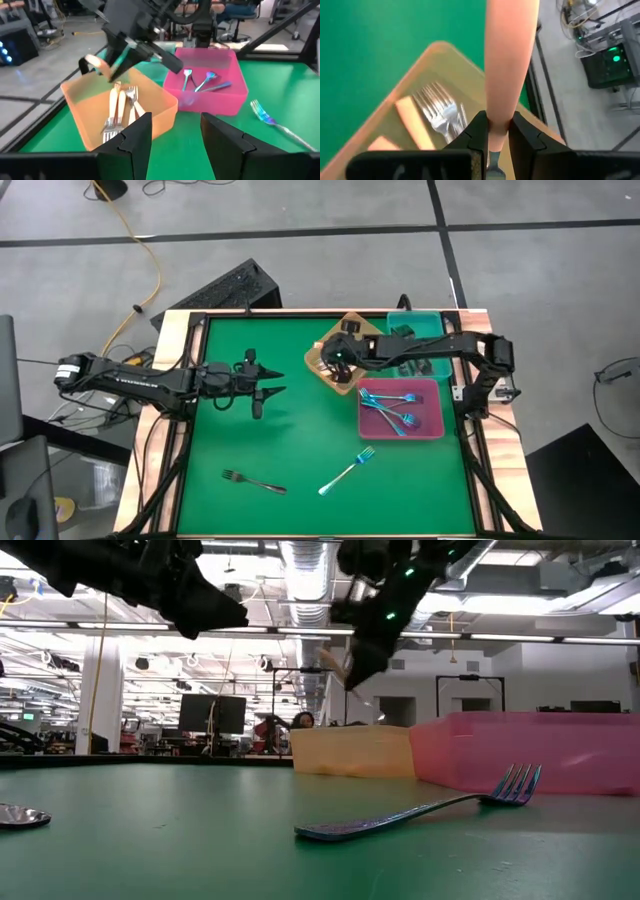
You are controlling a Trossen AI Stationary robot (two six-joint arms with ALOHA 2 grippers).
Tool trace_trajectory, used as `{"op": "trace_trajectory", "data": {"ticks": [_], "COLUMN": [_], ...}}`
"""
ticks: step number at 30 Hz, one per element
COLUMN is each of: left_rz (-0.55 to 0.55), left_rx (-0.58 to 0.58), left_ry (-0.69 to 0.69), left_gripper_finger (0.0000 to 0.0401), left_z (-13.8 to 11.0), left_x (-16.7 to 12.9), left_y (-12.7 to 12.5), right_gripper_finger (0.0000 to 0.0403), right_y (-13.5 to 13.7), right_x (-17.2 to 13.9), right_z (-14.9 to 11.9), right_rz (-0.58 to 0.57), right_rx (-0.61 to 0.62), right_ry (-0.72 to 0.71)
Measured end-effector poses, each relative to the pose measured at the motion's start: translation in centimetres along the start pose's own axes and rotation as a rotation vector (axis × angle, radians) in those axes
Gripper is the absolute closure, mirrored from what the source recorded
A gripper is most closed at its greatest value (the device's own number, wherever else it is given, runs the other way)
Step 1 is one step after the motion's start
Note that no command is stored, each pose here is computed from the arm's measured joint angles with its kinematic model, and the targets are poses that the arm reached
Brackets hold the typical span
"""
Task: Sort silverware by color (type)
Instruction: Put the orange fork into the orange bin
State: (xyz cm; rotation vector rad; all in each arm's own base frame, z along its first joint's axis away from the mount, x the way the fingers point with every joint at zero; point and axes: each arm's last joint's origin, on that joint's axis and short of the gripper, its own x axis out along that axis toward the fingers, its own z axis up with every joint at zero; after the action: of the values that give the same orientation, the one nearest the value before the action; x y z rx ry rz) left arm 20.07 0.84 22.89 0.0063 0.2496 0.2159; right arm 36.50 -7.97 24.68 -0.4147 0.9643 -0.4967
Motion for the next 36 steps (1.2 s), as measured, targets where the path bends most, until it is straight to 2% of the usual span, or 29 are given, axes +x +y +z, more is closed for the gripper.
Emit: {"op": "trace_trajectory", "data": {"ticks": [10, 12, 22, 36], "left_rz": [0.032, 0.033, 0.036, 0.036], "left_rx": [-0.028, -0.027, -0.030, -0.040], "left_ry": [0.020, 0.024, 0.028, 0.039], "left_gripper_finger": [0.0247, 0.0247, 0.0247, 0.0247], "left_z": [-0.2, -0.2, -0.3, -0.4], "left_x": [0.0, 0.0, 0.0, 0.0], "left_y": [0.1, 0.1, 0.1, 0.1], "right_gripper_finger": [0.0330, 0.0330, 0.0330, 0.0330], "right_y": [0.6, 0.8, 1.0, 0.7], "right_x": [1.7, 2.1, 2.1, 2.2], "right_z": [0.9, 0.6, -0.6, -0.9], "right_rz": [0.018, -0.005, 0.006, -0.003], "right_rx": [-0.062, -0.096, -0.127, -0.090], "right_ry": [0.102, 0.171, 0.287, 0.303]}}
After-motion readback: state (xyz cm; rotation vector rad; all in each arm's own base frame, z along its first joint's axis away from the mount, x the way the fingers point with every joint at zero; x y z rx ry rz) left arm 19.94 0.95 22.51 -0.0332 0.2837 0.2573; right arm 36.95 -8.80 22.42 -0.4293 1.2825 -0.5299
